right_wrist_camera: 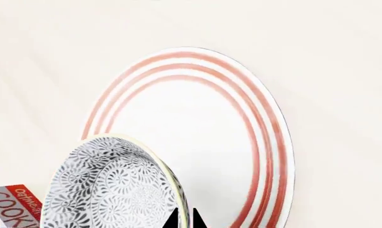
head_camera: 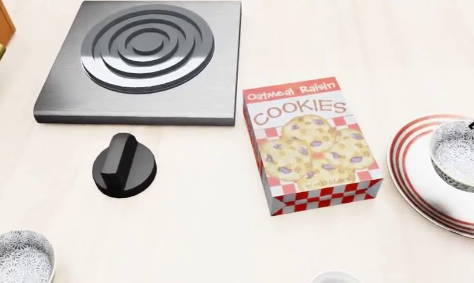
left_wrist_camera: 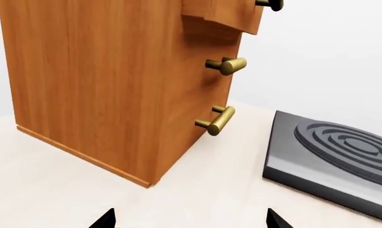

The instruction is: Pick the akita bowl from table center and place it on the plate.

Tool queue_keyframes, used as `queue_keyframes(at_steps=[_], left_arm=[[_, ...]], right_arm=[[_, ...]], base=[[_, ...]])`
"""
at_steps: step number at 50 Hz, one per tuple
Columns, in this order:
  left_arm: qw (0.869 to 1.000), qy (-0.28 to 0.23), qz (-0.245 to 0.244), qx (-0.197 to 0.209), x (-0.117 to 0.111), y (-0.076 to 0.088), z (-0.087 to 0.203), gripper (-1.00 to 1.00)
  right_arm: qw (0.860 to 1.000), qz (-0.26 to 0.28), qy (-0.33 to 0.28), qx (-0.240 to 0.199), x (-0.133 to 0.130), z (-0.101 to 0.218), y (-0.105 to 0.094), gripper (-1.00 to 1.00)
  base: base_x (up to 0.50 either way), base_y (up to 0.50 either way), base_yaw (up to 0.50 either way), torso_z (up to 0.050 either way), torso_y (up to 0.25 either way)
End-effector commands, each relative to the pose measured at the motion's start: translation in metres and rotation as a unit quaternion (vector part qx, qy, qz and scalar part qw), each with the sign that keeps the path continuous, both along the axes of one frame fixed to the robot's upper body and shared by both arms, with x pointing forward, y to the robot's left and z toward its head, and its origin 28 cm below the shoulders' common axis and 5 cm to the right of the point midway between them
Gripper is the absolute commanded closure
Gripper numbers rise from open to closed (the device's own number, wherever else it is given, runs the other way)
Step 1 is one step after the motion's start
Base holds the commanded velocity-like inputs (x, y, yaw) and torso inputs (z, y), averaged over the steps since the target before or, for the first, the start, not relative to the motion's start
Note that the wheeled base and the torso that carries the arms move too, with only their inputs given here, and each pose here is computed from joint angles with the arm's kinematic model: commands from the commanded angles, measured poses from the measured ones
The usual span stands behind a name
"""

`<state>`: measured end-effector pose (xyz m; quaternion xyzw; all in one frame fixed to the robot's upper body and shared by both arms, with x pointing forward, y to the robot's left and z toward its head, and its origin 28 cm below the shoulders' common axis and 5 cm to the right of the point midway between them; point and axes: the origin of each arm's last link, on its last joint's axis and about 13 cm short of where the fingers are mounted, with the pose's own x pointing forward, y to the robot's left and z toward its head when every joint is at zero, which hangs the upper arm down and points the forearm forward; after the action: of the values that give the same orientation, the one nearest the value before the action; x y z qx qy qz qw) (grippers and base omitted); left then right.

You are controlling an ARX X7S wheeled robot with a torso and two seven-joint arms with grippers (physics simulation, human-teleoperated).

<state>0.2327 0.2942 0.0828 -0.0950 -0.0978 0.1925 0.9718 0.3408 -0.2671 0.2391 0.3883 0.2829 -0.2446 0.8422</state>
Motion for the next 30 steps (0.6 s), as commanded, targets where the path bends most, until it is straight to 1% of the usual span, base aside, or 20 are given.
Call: queue_keyframes(at_steps=[1,18,30], left_arm=[[1.0,-0.001,-0.001,-0.001,-0.001,0.0,0.001,-1.0],[1.0,-0.002,-0.002,0.0,-0.002,0.001,0.001,-1.0],[1.0,-0.002,-0.004,0.002,-0.004,0.001,0.001,-1.0]], right_arm=[[1.0,-0.016,-0.01,0.014,0.002,-0.004,-0.008,1.0],[1.0,-0.014,-0.007,0.022,0.017,-0.017,-0.005,1.0],[0.999,-0.032,-0.006,0.033,0.02,-0.025,-0.013,1.0]], base=[[0.0,0.0,0.0,0.0,0.0],[0.0,0.0,0.0,0.0,0.0],[0.0,0.0,0.0,0.0,0.0]])
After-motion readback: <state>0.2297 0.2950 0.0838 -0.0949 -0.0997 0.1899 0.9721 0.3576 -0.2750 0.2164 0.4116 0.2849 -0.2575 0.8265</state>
